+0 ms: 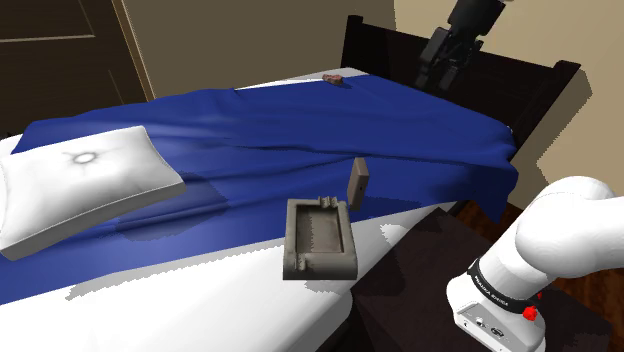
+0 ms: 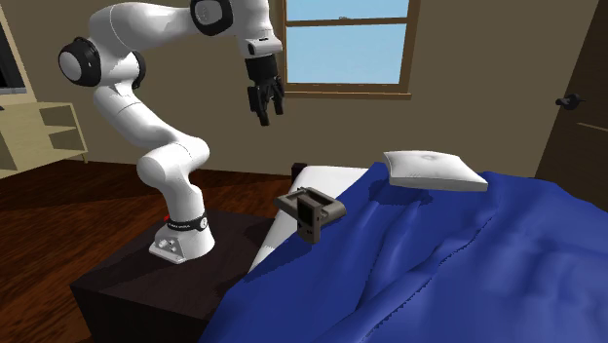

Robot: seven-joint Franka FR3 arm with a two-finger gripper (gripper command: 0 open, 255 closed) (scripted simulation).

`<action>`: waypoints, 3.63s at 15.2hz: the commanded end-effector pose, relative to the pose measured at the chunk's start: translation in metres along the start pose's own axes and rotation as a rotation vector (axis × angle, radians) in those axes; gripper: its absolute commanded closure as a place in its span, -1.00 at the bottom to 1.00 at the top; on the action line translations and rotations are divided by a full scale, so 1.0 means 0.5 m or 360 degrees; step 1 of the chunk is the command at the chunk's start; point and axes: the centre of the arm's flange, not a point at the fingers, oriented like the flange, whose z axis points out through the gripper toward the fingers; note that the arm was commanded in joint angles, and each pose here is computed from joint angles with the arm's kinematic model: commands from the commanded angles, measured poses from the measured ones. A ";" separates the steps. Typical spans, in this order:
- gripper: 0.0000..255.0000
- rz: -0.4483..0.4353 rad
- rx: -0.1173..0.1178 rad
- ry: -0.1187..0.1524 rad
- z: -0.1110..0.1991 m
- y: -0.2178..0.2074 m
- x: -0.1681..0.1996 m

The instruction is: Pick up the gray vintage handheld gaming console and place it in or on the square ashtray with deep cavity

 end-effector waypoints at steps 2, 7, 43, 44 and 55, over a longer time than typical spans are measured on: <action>-1.00 0.0013 -0.0014 -0.0008 0.026 -0.007 0.006; -1.00 0.0076 -0.0082 -0.0051 0.155 -0.040 0.036; 1.00 0.0253 -0.0273 -0.0169 0.606 -0.085 0.097; 1.00 0.0253 -0.0273 -0.0169 0.606 -0.084 0.097; 1.00 0.0253 -0.0273 -0.0169 0.523 -0.098 0.105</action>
